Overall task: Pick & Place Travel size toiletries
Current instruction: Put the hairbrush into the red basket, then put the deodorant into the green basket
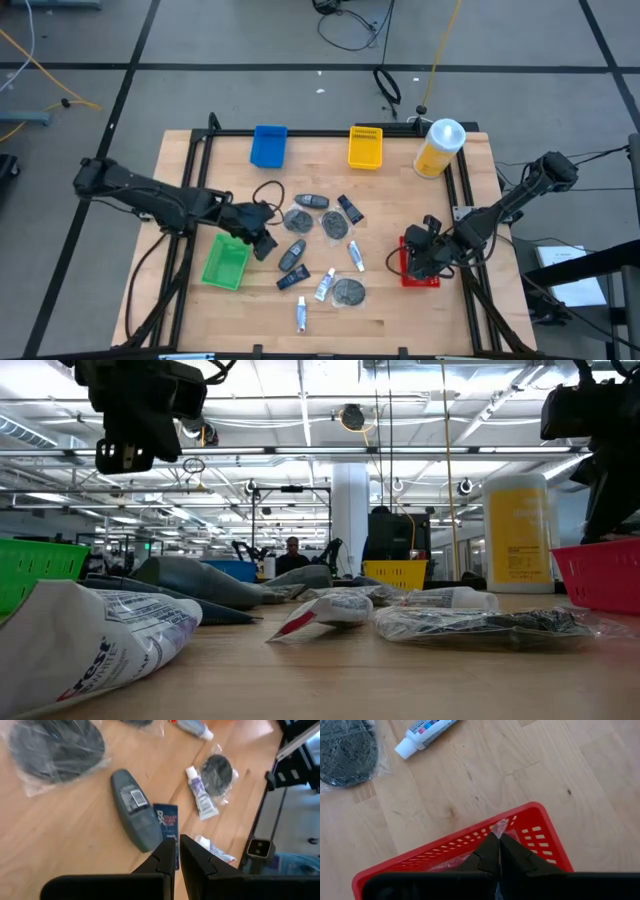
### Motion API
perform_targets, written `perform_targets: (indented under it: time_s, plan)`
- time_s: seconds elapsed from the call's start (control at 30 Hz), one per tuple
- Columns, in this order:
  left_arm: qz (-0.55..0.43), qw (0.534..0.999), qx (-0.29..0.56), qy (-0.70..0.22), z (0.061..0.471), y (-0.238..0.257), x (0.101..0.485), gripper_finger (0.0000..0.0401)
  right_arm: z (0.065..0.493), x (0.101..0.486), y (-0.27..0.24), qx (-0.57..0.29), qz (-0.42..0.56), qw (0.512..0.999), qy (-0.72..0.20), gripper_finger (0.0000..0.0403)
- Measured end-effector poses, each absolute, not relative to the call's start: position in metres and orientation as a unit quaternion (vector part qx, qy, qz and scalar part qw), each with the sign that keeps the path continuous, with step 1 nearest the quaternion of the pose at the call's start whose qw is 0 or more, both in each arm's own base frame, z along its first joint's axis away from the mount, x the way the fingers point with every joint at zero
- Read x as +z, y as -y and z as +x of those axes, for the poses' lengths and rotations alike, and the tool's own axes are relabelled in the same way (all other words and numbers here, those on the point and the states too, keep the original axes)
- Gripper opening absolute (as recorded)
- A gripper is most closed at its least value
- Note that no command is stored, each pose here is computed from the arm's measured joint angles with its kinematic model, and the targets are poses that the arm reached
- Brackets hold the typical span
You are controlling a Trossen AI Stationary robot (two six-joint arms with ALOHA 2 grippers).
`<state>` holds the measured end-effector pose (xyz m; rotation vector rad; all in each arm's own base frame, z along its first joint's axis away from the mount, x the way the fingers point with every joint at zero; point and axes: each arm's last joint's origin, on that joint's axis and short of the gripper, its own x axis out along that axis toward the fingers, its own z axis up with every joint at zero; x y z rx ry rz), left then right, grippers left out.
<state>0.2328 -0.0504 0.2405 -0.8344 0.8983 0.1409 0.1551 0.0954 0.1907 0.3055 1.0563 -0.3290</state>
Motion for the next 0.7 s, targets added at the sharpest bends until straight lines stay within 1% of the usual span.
perform_targets:
  time_s: [0.17,0.33,0.43,0.5,0.57,0.7]
  plan:
    - [-0.397,0.814,0.028,-0.424,0.24,0.054,0.238,0.0024,0.155,0.19,-0.096,-0.149,0.151,0.835,-0.508,0.0059]
    - [-0.395,0.822,0.017,-0.411,0.246,0.055,0.237,0.0024,0.154,0.192,-0.096,-0.147,0.172,0.83,-0.509,0.0106]
    - [-0.382,0.826,0.014,-0.416,0.248,0.055,0.234,0.0035,0.152,0.195,-0.095,-0.141,0.188,0.828,-0.51,0.0123]
    - [-0.381,0.823,0.02,-0.42,0.25,0.055,0.231,0.0055,0.15,0.198,-0.094,-0.14,0.204,0.828,-0.503,0.0127]
    - [-0.388,0.819,0.034,-0.422,0.252,0.054,0.228,0.0082,0.148,0.203,-0.093,-0.139,0.219,0.831,-0.492,0.0126]
    - [-0.399,0.805,0.053,-0.435,0.257,0.052,0.219,0.0159,0.143,0.213,-0.087,-0.142,0.237,0.846,-0.457,0.0117]
